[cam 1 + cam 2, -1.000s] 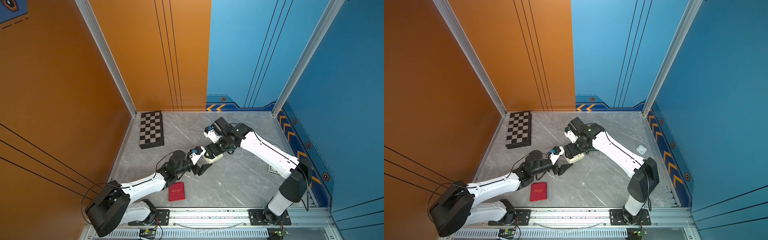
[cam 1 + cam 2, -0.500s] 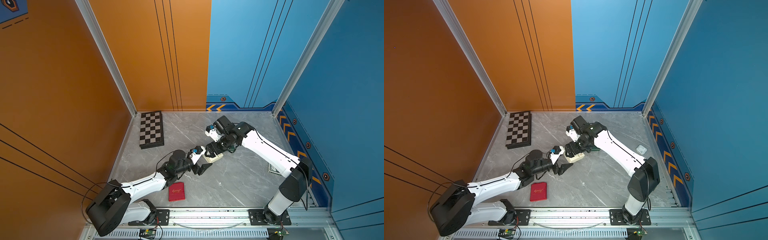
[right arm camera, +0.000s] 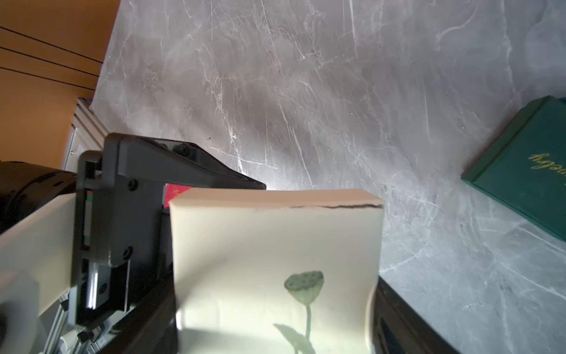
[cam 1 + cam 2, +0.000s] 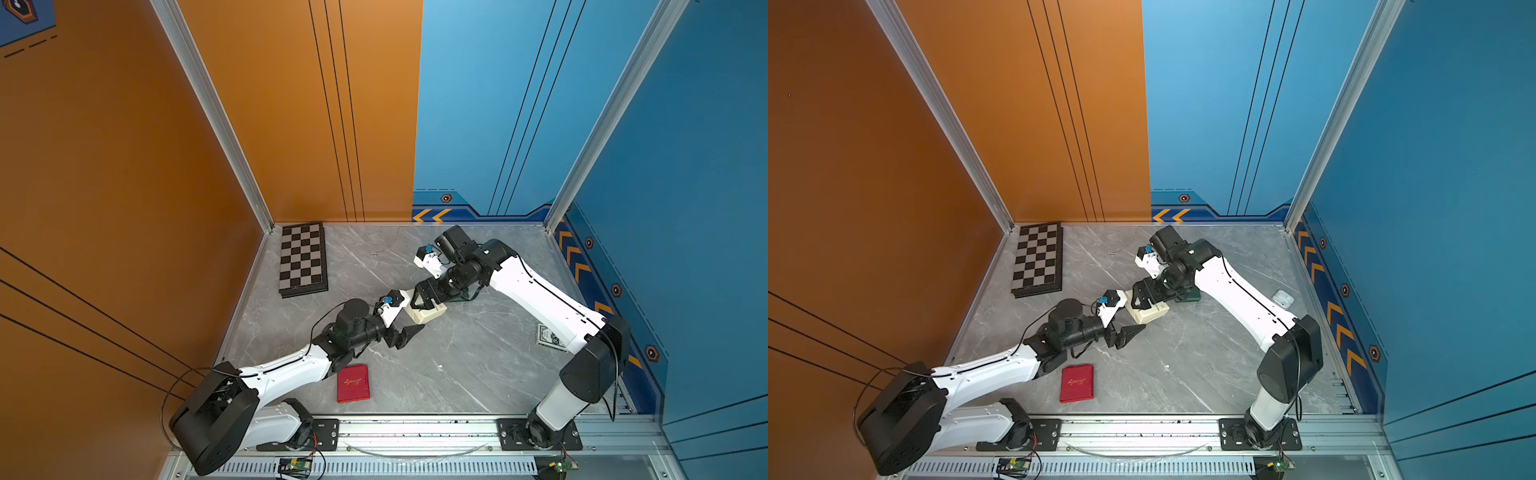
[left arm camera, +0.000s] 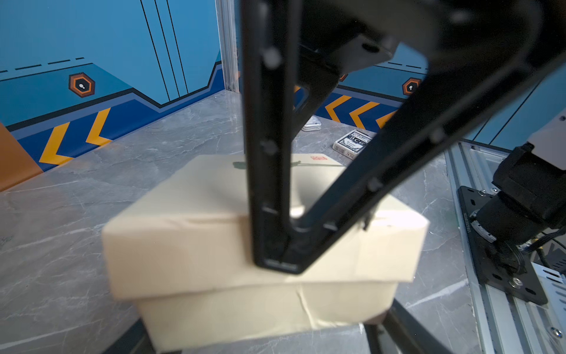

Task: Take the necklace out of the lift-off lid jewelry box
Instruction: Open the lid on the jewelry box, then place the lid at the center of the board, then place the jewelry box at the center of the board.

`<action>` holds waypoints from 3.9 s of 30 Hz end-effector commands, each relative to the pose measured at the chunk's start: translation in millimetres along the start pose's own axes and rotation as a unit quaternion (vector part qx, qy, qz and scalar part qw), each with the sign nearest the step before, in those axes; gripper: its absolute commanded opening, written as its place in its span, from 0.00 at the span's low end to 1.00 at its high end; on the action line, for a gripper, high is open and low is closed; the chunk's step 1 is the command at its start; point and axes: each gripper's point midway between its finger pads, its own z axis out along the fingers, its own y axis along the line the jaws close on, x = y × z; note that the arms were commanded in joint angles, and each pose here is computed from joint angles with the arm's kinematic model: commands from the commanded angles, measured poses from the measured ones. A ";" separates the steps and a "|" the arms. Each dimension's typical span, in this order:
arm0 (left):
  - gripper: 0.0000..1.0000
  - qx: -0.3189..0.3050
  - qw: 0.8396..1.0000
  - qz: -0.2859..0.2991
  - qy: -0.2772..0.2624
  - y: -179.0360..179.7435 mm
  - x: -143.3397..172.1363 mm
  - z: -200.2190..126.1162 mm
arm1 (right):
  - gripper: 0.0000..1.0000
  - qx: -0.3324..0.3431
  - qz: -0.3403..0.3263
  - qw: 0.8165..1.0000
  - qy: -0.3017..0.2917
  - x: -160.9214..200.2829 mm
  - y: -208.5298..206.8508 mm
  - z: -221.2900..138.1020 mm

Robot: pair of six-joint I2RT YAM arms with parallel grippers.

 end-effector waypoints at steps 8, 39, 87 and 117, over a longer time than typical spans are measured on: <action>0.69 0.008 1.000 -0.004 -0.011 -5.9 -1.6 -13.9 | 0.84 -0.045 0.000 0.996 -0.077 -30.2 22.0 -34.3; 0.68 -0.048 0.999 -0.005 -0.004 8.8 -0.7 -37.4 | 0.85 0.239 0.188 0.952 -0.035 72.2 -144.1 58.5; 0.68 -0.040 0.999 -0.016 -0.001 10.2 1.2 -38.3 | 0.46 0.073 0.026 0.989 -0.127 -18.4 -12.0 -4.0; 0.98 -0.089 0.995 -0.048 0.022 28.1 17.0 -37.8 | 0.00 0.089 0.044 0.986 -0.133 -22.0 -14.3 21.6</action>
